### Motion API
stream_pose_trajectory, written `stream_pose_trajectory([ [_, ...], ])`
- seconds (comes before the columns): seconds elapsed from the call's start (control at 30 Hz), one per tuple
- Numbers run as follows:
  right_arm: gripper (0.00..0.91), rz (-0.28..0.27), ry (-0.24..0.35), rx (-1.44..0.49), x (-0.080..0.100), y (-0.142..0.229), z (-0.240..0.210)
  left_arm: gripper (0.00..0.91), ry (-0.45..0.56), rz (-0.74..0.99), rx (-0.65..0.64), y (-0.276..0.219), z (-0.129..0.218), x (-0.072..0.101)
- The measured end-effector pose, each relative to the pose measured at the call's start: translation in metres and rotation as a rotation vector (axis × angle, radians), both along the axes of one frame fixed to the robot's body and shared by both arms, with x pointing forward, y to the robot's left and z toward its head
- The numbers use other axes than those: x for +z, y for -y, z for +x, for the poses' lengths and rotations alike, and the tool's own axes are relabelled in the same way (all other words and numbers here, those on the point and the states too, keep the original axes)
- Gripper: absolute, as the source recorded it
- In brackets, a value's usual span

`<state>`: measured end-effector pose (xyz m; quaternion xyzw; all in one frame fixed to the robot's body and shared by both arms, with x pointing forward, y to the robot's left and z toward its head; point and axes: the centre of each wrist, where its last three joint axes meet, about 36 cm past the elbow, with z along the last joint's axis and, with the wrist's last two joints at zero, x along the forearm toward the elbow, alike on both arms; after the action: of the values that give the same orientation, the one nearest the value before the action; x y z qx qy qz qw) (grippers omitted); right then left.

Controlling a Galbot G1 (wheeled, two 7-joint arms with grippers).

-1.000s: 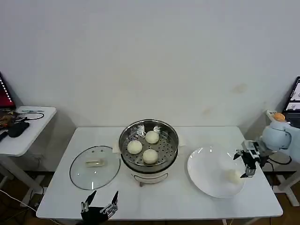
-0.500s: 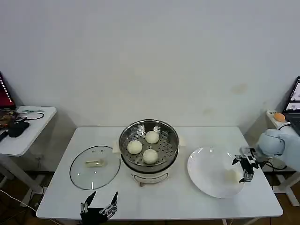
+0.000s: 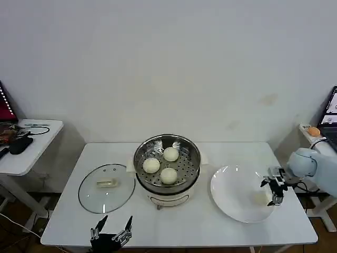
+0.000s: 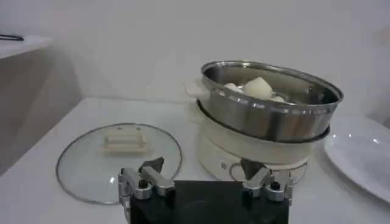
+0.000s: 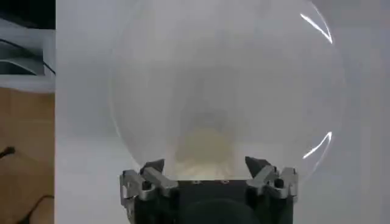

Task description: Take steamed baozi put them in steamer then cover it.

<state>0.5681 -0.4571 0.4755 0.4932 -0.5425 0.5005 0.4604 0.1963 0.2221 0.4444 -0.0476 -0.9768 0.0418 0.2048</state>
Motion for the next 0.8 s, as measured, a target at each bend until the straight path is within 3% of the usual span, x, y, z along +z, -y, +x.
stream_pose_trajectory([
  [0.33, 0.705, 0.001, -0.004, -0.013, -0.0059, 0.0021, -0.0001, 0.907, -0.001, 0.003, -0.002, -0.0006, 0.0006, 0.0003],
  [0.53, 0.635, 0.004, -0.007, -0.023, -0.0076, 0.0042, -0.0025, 0.907, -0.003, 0.001, -0.001, -0.0002, 0.0002, 0.0002],
  [0.8, 0.635, 0.012, -0.001, -0.03, -0.0025, 0.007, -0.0045, 0.907, -0.003, -0.001, -0.001, 0.0004, 0.0, 0.0004],
])
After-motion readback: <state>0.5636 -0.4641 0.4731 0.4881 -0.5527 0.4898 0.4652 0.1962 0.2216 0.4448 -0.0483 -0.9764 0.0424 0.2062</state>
